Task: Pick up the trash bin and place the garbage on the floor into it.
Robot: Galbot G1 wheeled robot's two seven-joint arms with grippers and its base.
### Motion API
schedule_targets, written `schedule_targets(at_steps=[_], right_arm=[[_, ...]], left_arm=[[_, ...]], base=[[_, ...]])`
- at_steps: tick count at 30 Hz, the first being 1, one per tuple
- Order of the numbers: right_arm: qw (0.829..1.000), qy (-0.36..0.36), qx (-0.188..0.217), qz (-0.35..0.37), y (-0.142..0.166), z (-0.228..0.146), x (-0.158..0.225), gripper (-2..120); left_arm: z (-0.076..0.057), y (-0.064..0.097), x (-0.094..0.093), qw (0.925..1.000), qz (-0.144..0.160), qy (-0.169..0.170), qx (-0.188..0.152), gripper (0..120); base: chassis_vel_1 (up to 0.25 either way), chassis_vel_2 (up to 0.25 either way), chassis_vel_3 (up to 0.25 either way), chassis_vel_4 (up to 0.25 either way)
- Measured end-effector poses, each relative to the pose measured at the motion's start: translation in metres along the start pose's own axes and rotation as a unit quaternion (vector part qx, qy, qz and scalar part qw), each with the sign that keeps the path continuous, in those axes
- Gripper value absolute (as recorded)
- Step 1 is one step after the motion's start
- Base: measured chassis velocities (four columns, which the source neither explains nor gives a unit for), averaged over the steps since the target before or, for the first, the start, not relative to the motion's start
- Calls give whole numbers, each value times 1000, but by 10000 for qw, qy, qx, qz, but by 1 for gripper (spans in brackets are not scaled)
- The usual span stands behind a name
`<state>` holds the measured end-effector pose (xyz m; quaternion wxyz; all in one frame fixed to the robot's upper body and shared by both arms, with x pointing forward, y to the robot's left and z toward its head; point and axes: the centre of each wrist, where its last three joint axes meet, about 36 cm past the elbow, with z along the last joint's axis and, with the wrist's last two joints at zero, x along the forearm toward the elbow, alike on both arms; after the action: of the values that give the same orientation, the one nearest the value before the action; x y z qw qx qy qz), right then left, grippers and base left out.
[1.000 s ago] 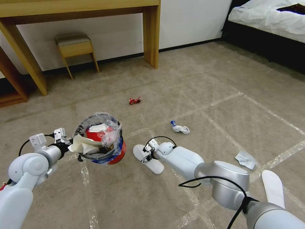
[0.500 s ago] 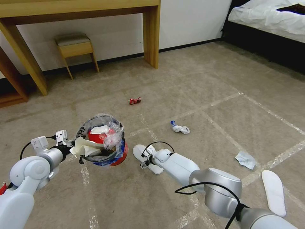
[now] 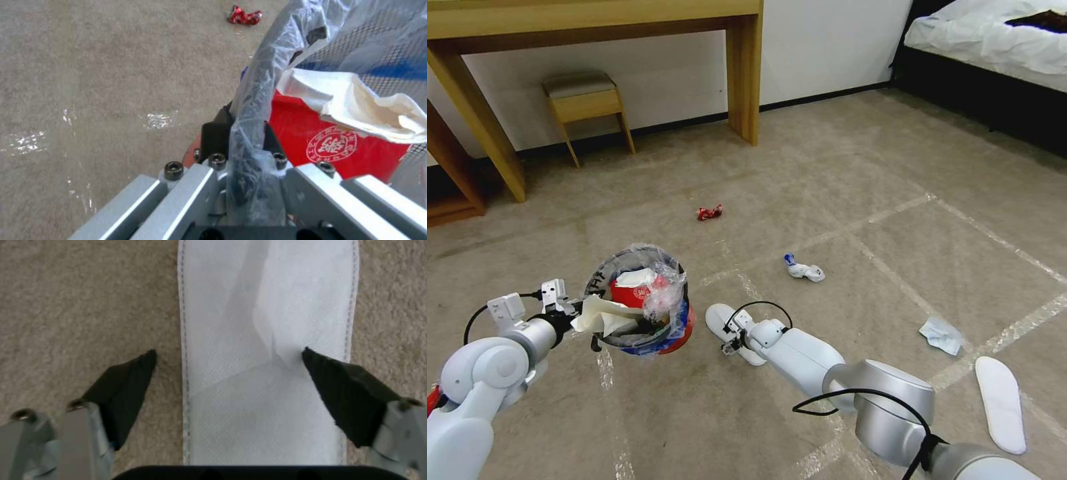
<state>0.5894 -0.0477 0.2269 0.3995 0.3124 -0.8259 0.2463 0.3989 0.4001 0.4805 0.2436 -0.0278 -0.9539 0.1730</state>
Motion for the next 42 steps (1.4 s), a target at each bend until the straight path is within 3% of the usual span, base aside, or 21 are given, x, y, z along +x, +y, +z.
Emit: schedule_targets(at_steps=[20,22,26,31,34,36,42], right_arm=[[9996,81,-152,226,-17,13,7,78],[9995,88,-169,267,-19,15,9,68],[9993,102,-237,261,-22,16,12,61],[9994,100,-243,208,-19,16,12,39],[9994,89,-262,200,-19,16,12,33],[9992,78,-316,232,-20,16,12,21],[9990,56,-348,291,-25,16,13,1]], left_arm=[[3,-7,-2,10000,69,11,-25,1],[1,-9,-3,10000,86,-4,-43,1],[-1,-12,-5,9999,128,-15,-64,1],[-2,-14,-9,9998,169,-2,-76,1],[-2,-14,-9,9998,167,7,-73,1],[-1,-15,-11,9998,177,19,-65,1],[0,-15,-12,9998,200,32,-67,1]], base=[[0,0,0,0],[0,0,0,0],[0,0,0,0],[0,0,0,0],[0,0,0,0],[0,0,0,0],[0,0,0,0]])
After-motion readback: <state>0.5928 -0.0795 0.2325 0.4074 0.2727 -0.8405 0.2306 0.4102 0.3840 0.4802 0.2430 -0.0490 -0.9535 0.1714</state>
